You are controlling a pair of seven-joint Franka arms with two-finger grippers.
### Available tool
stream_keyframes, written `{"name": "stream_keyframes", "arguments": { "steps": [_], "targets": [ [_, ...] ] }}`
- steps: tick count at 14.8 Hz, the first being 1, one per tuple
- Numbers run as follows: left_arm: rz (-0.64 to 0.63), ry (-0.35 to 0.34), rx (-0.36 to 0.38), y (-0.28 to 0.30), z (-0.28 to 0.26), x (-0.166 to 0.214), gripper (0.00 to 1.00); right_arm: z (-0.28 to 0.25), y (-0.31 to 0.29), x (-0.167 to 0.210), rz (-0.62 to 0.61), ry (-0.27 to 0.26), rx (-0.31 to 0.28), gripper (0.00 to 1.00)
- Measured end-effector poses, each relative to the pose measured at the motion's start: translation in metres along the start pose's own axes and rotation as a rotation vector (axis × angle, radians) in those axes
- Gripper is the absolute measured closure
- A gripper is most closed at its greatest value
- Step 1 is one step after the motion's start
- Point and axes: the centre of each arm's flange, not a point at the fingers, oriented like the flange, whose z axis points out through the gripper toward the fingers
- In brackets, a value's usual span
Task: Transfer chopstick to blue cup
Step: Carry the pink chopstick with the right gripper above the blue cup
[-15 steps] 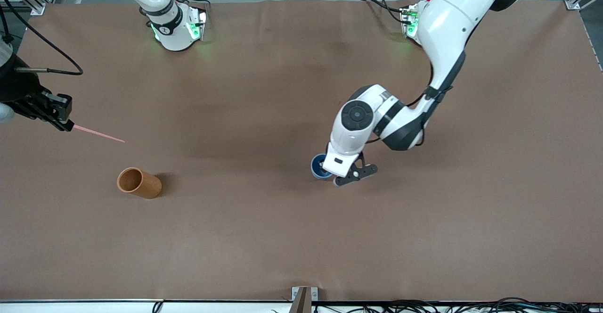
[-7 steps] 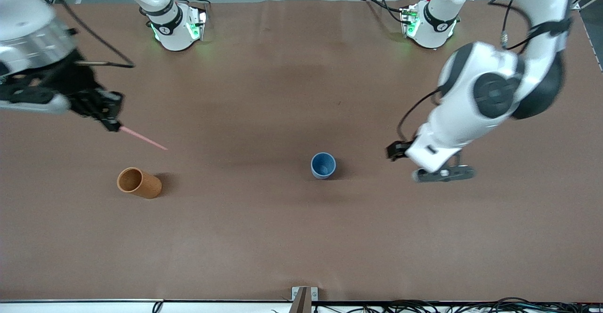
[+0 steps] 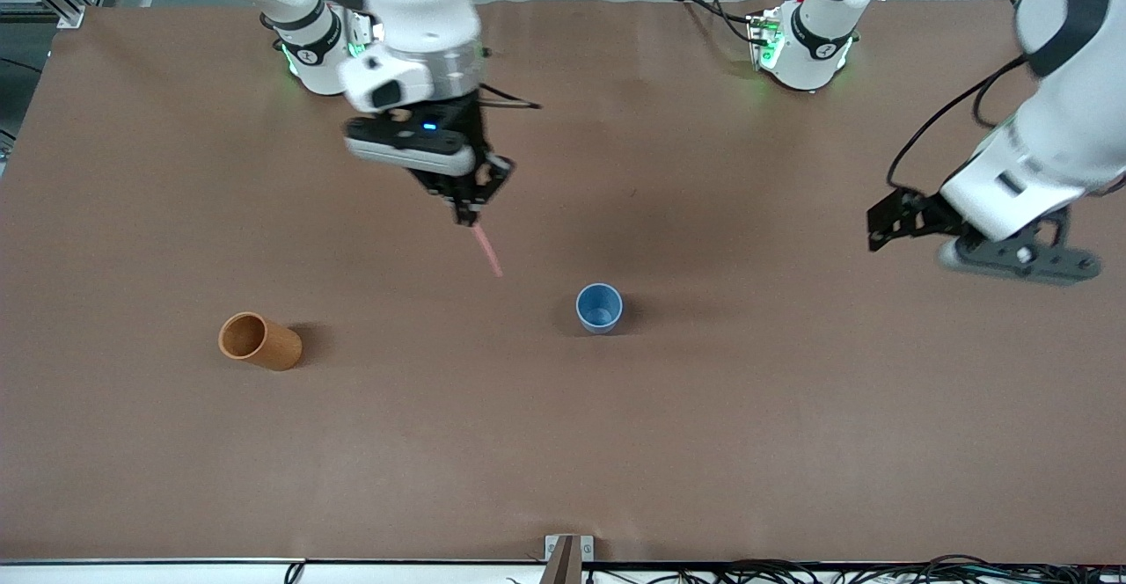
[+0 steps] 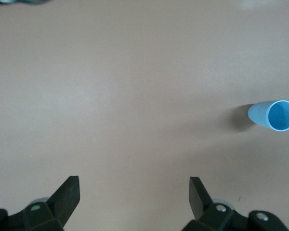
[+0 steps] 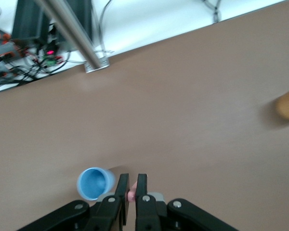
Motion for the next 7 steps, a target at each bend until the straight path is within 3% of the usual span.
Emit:
{"name": "stream_keyframes", "arguments": {
  "steps": [3,7],
  "targets": [
    [0.014,-0.021,0.002,0.008,-0.046,-0.029,0.00,0.033,-0.052,-0.015,0.001,0.005,0.040,0.91],
    [0.010,-0.027,0.003,0.006,-0.055,-0.034,0.00,0.073,-0.087,-0.039,-0.032,0.005,0.080,0.91]
  ]
}}
